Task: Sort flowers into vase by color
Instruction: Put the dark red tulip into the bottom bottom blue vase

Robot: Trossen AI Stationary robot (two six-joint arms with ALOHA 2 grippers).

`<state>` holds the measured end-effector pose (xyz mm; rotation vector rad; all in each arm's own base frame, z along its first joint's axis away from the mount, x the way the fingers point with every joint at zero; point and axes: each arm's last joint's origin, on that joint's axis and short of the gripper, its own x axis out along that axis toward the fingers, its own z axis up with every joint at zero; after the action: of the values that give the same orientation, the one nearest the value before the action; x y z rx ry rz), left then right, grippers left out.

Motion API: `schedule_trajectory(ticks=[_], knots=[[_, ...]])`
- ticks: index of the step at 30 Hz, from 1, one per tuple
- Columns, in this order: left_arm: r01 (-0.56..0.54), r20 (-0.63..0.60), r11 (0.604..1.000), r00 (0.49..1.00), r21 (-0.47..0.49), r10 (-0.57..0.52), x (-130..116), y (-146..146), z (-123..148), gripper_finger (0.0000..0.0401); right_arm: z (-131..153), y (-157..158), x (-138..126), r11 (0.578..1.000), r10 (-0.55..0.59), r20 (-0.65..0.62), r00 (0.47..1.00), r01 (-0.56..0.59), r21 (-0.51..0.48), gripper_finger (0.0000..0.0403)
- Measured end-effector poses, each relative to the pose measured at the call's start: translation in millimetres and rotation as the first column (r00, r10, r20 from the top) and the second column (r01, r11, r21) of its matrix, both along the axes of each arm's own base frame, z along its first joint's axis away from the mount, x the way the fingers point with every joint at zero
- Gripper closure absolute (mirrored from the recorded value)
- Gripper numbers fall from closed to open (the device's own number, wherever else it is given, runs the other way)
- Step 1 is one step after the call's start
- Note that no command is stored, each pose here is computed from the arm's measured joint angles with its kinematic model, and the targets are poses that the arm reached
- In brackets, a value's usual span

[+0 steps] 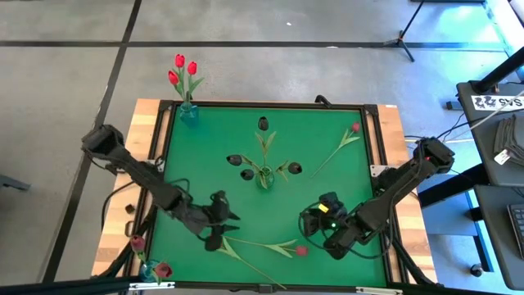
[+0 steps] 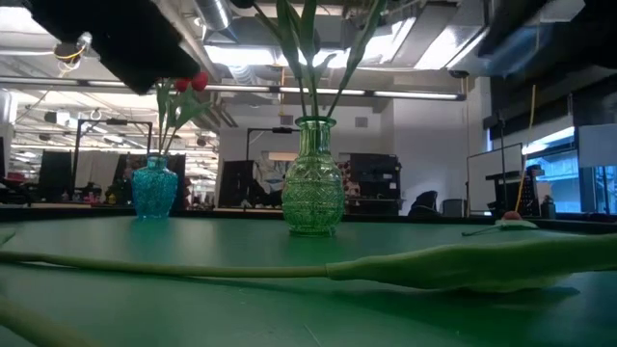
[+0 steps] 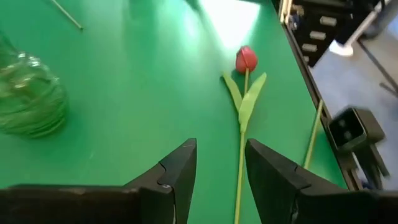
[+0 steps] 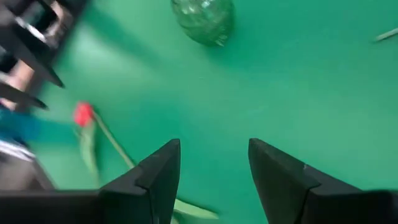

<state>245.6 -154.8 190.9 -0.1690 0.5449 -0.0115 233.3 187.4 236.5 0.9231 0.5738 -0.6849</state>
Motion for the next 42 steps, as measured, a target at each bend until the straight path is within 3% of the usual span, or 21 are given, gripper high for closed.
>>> schedule_trajectory(ticks=[6,10,17,25,30,36,42], knots=[[-0.059,0.098,0.997,0.993,-0.047,0.063,21,-10,-22,0.0267,8,-13,-18,0.991,0.118,-0.201,0.973,-0.128,-0.041,0.0212],[-0.088,0.092,0.993,0.991,-0.082,0.096,27,-10,-33,0.0267,12,-17,-25,0.988,0.142,-0.253,0.957,-0.155,-0.03,0.0212],[-0.077,0.09,0.993,0.992,-0.09,0.085,43,-21,-35,0.0263,18,-21,-30,0.983,0.168,-0.262,0.95,-0.181,-0.025,0.0212],[-0.108,0.077,0.993,0.991,-0.054,0.112,77,-33,-51,0.0228,17,-19,-30,0.981,0.192,-0.282,0.94,-0.194,0.023,0.0212],[-0.064,0.046,0.995,0.997,-0.074,0.068,95,-38,-58,0.0211,17,-24,-26,0.985,0.174,-0.291,0.941,-0.172,0.032,0.0212],[-0.022,0.025,1.0,0.999,-0.001,0.022,107,-43,-70,0.0201,17,-26,-20,0.982,0.182,-0.284,0.941,-0.16,0.098,0.0212],[0.046,-0.004,0.998,0.999,-0.048,-0.046,110,-41,-74,0.02,18,-24,-20,0.981,0.177,-0.276,0.945,-0.148,0.123,0.0212]])
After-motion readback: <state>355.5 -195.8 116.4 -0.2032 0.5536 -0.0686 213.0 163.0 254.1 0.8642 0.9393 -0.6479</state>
